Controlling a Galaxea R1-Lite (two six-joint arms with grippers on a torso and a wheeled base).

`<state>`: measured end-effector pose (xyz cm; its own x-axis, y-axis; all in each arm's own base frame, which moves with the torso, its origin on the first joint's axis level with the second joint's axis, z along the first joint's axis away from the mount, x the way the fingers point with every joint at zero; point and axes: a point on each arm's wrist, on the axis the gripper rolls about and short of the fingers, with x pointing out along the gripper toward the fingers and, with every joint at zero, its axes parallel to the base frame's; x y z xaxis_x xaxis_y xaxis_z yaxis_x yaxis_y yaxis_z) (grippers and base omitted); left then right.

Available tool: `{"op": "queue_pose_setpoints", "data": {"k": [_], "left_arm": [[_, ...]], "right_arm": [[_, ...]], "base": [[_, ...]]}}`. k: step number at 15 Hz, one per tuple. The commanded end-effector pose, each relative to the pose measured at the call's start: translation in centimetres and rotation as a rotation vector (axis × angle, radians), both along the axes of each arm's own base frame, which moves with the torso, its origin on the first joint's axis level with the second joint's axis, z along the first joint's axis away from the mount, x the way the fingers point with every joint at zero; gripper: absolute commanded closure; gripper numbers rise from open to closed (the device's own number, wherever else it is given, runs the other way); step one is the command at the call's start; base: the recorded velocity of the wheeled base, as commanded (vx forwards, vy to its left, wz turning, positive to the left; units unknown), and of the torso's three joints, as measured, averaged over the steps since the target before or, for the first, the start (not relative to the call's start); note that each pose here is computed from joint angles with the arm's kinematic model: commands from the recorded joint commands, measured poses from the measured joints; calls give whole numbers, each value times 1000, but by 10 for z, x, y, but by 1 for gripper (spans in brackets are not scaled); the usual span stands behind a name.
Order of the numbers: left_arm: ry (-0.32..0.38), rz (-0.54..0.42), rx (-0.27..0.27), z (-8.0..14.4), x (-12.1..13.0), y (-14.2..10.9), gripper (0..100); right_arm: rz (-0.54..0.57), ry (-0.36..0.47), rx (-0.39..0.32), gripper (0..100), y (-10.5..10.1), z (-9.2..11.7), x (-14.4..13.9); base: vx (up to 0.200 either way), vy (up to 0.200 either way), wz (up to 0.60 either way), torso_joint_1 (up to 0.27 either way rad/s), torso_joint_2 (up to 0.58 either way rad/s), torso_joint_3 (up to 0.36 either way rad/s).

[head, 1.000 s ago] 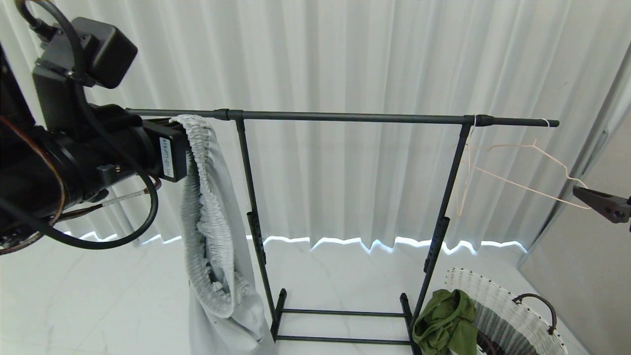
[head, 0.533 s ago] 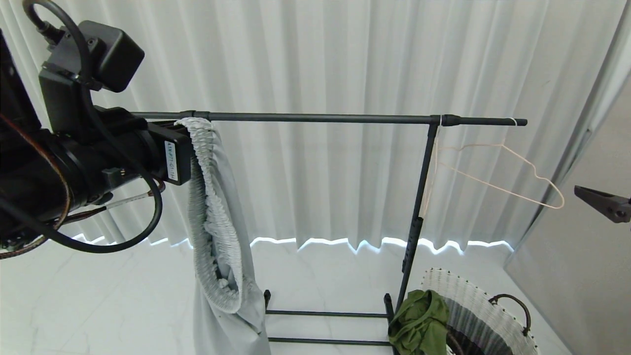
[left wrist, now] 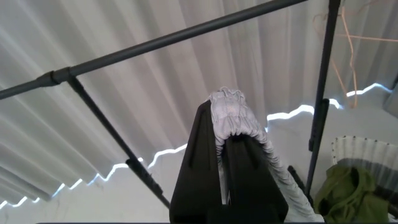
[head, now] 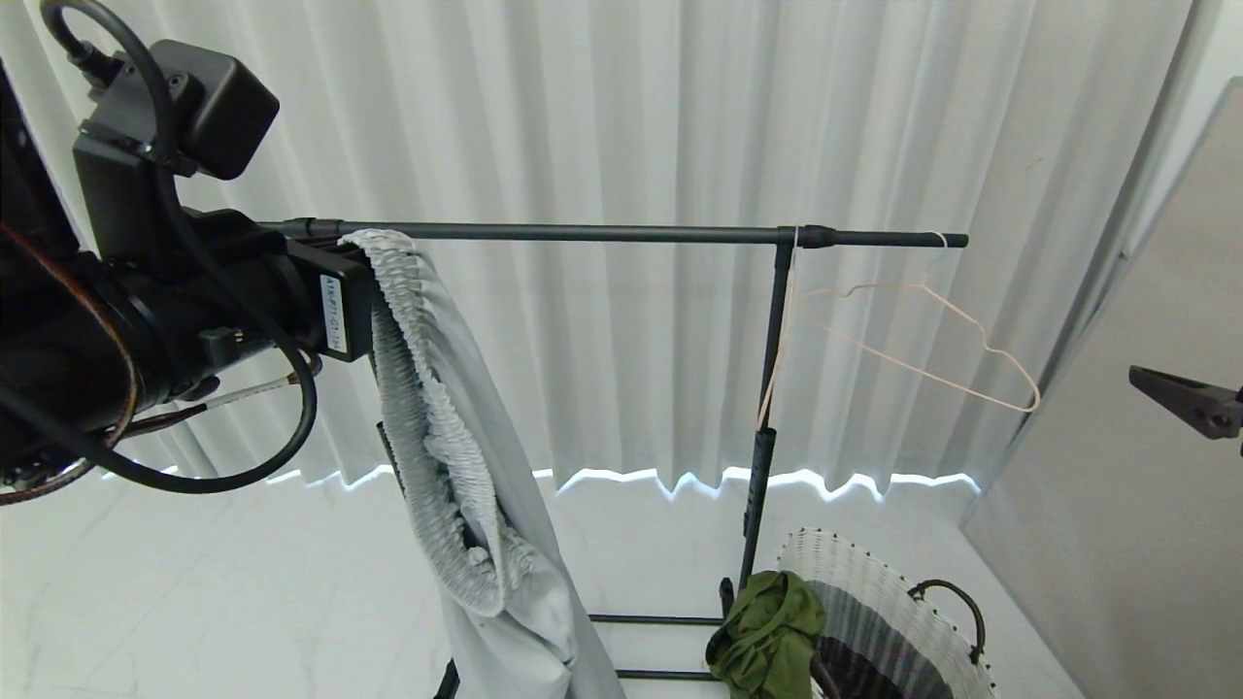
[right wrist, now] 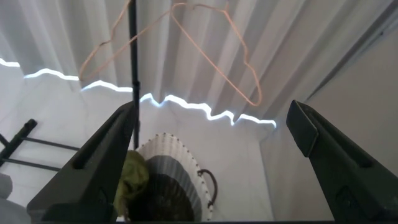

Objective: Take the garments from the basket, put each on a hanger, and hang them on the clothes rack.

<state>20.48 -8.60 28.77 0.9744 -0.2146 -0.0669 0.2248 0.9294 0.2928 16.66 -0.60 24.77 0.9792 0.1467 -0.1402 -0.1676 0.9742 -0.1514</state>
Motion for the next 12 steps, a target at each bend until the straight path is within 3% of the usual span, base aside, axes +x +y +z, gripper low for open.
{"op": "queue_pose_setpoints", "data": {"k": [1, 9, 12], "left_arm": [[4, 4, 0, -1, 1, 1, 100], [3, 15, 4, -1, 1, 2, 100], [3, 22, 3, -1, 2, 4, 100]], "right_arm": [[-1, -1, 0, 0, 0, 0, 0], [-1, -3, 0, 0, 0, 0, -1], [-1, -4, 0, 0, 0, 1, -1]], "base": [[0, 0, 0, 0, 0, 0], [0, 0, 0, 0, 0, 0], [200, 0, 0, 1, 1, 4]]}}
